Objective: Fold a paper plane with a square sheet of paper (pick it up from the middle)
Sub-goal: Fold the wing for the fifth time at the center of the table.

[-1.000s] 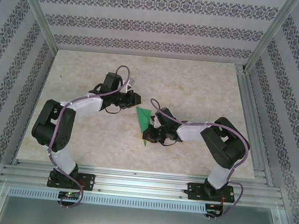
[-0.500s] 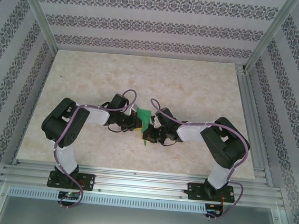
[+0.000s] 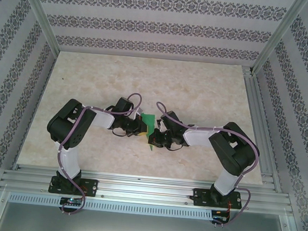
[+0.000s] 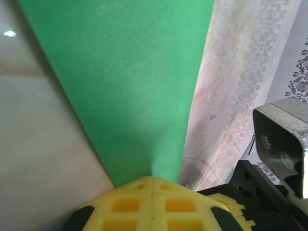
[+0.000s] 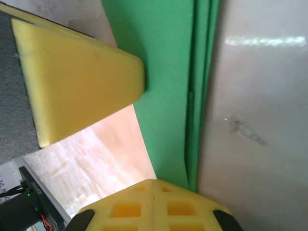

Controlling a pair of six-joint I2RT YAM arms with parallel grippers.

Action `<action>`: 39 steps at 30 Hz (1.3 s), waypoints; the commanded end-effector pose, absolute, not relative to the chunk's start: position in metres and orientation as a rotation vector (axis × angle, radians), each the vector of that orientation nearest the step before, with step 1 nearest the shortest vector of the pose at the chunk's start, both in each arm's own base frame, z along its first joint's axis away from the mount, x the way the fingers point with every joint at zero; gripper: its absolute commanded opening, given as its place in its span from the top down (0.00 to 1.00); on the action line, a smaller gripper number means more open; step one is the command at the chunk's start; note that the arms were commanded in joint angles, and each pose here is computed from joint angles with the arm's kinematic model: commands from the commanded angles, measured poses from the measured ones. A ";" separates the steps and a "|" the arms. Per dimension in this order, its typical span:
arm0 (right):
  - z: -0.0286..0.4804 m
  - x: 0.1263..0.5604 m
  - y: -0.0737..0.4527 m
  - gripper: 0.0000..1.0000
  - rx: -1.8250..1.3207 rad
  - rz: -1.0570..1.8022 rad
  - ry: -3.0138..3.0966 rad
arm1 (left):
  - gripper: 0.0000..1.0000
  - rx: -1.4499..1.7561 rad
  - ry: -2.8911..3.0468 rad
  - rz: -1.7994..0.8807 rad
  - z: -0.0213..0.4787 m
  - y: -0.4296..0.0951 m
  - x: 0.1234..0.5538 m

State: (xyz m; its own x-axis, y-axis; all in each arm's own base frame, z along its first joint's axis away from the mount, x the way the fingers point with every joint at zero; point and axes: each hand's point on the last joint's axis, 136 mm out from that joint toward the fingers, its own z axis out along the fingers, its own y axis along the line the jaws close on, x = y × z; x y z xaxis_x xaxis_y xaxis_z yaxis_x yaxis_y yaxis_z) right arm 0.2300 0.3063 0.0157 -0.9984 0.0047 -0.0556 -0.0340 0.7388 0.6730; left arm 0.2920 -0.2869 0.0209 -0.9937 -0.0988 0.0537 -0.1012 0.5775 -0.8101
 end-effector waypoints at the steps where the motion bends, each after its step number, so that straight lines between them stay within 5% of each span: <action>1: 0.031 0.243 0.304 1.00 -0.018 1.058 2.862 | 0.96 0.165 -2.832 1.349 0.002 -0.287 0.291; 13: 0.001 0.260 0.313 1.00 -0.016 0.995 2.925 | 0.96 0.143 -2.834 1.364 0.010 -0.290 0.295; 39: 0.000 0.181 0.274 0.96 -0.015 1.079 2.970 | 0.97 0.191 -2.858 1.257 -0.006 -0.285 0.299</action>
State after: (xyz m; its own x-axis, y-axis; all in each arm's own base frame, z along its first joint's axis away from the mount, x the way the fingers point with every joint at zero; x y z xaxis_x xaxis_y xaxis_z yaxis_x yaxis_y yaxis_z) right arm 0.1984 0.2826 0.0125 -0.9989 -0.0125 -0.0447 -0.0391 0.7452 0.6657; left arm 0.2930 -0.2872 0.0201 -0.9913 -0.0896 0.0962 -0.1309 0.6094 -0.7819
